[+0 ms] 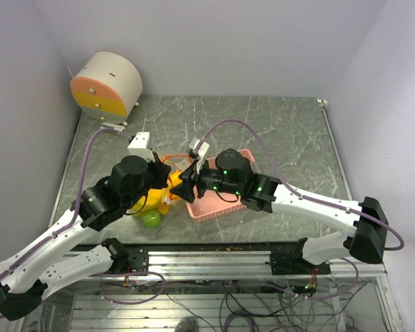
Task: Place the food in the zip-top bag and seal the zipper
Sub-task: Zip the zipper food storage bag at the center of the board.
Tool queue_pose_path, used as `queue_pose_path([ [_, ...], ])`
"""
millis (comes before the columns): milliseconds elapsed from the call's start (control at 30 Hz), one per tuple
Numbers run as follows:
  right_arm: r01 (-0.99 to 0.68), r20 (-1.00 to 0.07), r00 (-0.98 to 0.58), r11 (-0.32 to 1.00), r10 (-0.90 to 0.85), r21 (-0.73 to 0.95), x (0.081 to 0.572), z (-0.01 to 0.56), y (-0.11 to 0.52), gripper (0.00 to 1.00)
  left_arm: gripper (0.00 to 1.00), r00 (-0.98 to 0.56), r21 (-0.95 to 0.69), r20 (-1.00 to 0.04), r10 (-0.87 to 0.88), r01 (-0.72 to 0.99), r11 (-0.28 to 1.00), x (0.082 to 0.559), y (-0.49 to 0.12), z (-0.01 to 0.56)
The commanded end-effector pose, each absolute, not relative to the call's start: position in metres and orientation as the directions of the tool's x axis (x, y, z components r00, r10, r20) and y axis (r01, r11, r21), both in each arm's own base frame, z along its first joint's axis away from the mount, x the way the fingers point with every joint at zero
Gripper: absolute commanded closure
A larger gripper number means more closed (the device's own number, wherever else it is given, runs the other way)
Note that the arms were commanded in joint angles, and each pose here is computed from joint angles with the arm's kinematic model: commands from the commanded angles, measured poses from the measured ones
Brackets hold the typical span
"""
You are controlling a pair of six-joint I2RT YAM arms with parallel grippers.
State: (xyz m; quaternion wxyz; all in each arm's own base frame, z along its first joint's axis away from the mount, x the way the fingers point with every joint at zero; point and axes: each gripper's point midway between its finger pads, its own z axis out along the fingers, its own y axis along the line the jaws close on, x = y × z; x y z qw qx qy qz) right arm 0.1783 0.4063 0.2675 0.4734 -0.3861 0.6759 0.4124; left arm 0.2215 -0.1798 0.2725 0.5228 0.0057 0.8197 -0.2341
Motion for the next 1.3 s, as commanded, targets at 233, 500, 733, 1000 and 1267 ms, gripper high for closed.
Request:
queue_pose_path([
  [233,-0.906,-0.929,-0.347,0.305,-0.132,0.294,0.179,0.25,0.43,0.54,0.93,-0.406,-0.402,-0.875,-0.265,0.3,0.865,0.223,-0.185,0.302],
  [500,-0.894,-0.915,-0.389,0.282,-0.102,0.349,0.192,0.246,0.436,0.75,0.93,-0.39,-0.408,-0.88,-0.271,0.329,0.852,0.221,-0.186,0.308],
  [733,-0.888,-0.906,-0.419,0.229,-0.051,0.398,0.196,0.261,0.441,1.0,0.93,-0.355,-0.366,-0.904,-0.238,0.355,0.86,0.221,-0.182,0.311],
  [1000,-0.884,-0.91,-0.413,0.221,0.045,0.412,0.206,0.309,0.418,1.0,0.14,-0.239,-0.245,-0.958,-0.16,0.387,0.889,0.196,-0.137,0.346],
  [1267,-0.896,-0.912,-0.39,0.176,0.124,0.407,0.208,0.361,0.419,1.0,0.09,-0.084,-0.121,-0.993,-0.088,0.65,0.75,0.157,-0.149,0.365],
])
